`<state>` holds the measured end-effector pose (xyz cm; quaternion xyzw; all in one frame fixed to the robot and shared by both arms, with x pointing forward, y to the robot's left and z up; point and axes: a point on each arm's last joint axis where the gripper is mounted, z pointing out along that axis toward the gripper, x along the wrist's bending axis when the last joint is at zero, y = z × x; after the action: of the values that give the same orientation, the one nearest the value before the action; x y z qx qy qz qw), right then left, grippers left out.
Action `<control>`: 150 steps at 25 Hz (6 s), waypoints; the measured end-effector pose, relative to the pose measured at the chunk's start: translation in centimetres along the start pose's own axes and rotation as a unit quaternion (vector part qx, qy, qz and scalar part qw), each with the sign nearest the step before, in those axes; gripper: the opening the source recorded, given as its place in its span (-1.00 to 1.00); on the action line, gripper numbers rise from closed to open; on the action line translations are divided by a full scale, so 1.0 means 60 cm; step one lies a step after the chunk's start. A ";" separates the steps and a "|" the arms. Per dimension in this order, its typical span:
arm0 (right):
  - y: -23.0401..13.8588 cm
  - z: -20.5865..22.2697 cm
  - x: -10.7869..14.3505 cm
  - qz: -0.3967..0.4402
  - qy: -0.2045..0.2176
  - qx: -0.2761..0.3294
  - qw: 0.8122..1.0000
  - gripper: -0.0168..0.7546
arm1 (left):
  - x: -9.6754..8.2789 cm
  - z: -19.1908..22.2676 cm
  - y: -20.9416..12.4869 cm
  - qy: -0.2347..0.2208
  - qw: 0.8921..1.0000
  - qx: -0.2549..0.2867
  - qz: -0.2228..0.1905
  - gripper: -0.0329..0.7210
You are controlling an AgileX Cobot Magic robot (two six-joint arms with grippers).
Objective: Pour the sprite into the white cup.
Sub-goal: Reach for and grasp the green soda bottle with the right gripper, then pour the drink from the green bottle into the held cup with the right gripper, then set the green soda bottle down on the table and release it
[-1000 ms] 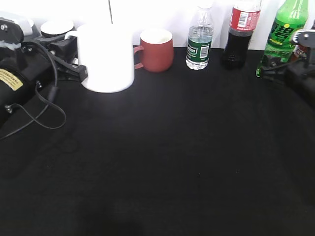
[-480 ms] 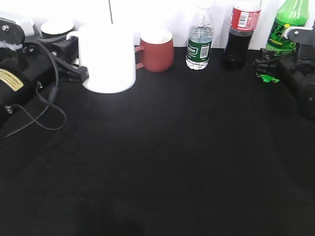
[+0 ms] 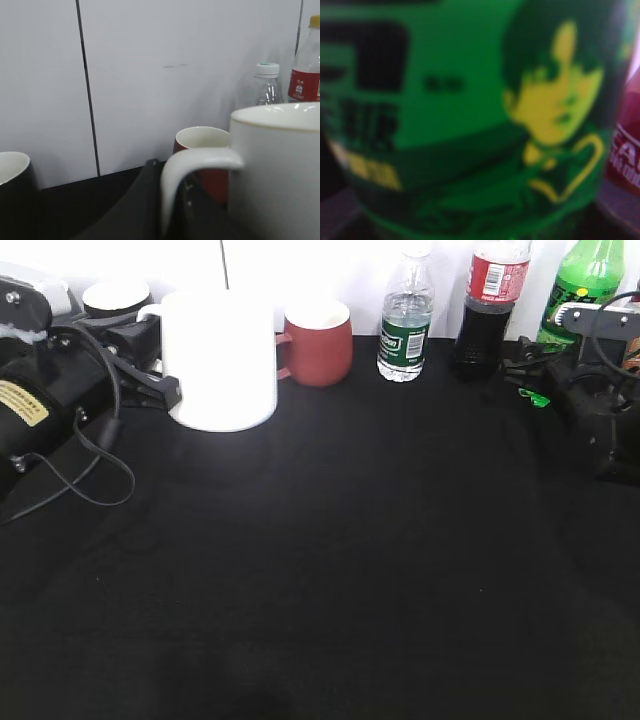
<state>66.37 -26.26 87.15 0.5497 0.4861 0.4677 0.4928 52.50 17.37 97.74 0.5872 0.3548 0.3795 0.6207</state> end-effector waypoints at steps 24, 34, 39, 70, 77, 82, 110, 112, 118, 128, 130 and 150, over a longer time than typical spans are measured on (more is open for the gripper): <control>0.158 -0.270 0.082 -0.253 0.278 -0.058 0.925 0.16 | -0.035 -0.002 -0.003 -0.115 0.993 -0.017 0.012 -0.81; 0.199 -0.234 0.101 -0.514 0.247 -0.134 0.810 0.16 | -0.056 -0.008 -0.006 -0.185 0.979 -0.021 0.080 -0.81; 0.200 -0.225 0.108 -0.593 0.241 -0.166 0.751 0.16 | -0.060 -0.009 -0.006 -0.197 0.976 -0.021 0.086 -0.81; 0.227 -0.210 0.128 -0.712 0.195 -0.274 0.616 0.16 | -0.055 -0.008 -0.014 -0.185 0.979 0.005 0.087 -0.81; 0.228 -0.210 0.129 -0.717 0.192 -0.277 0.610 0.16 | -0.059 -0.009 -0.015 -0.196 0.976 0.006 0.094 -0.81; 0.231 -0.209 0.129 -0.719 0.189 -0.279 0.608 0.16 | -0.060 -0.010 -0.015 -0.201 0.975 0.007 0.097 -0.81; 0.231 -0.209 0.130 -0.731 0.185 -0.284 0.593 0.16 | -0.060 -0.010 -0.018 -0.203 0.974 0.015 0.100 -0.81; 0.230 -0.209 0.130 -0.732 0.186 -0.286 0.590 0.16 | -0.060 -0.010 -0.018 -0.203 0.974 0.015 0.100 -0.81; 0.230 -0.210 0.131 -0.733 0.187 -0.287 0.588 0.16 | -0.060 -0.010 -0.018 -0.203 0.974 0.015 0.100 -0.81; 0.230 -0.210 0.131 -0.737 0.186 -0.289 0.582 0.16 | -0.060 -0.010 -0.018 -0.203 0.974 0.015 0.100 -0.81; 0.231 -0.209 0.132 -0.737 0.185 -0.290 0.581 0.16 | -0.060 -0.010 -0.018 -0.203 0.974 0.016 0.100 -0.81; 0.236 -0.219 0.171 -0.312 0.317 -0.188 0.876 0.16 | -0.035 -0.004 -0.008 -0.115 0.992 -0.009 0.051 -0.81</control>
<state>55.31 -15.47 102.62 0.0886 0.6654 0.5216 0.5266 51.35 15.57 97.25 0.6389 0.2471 0.3441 0.6422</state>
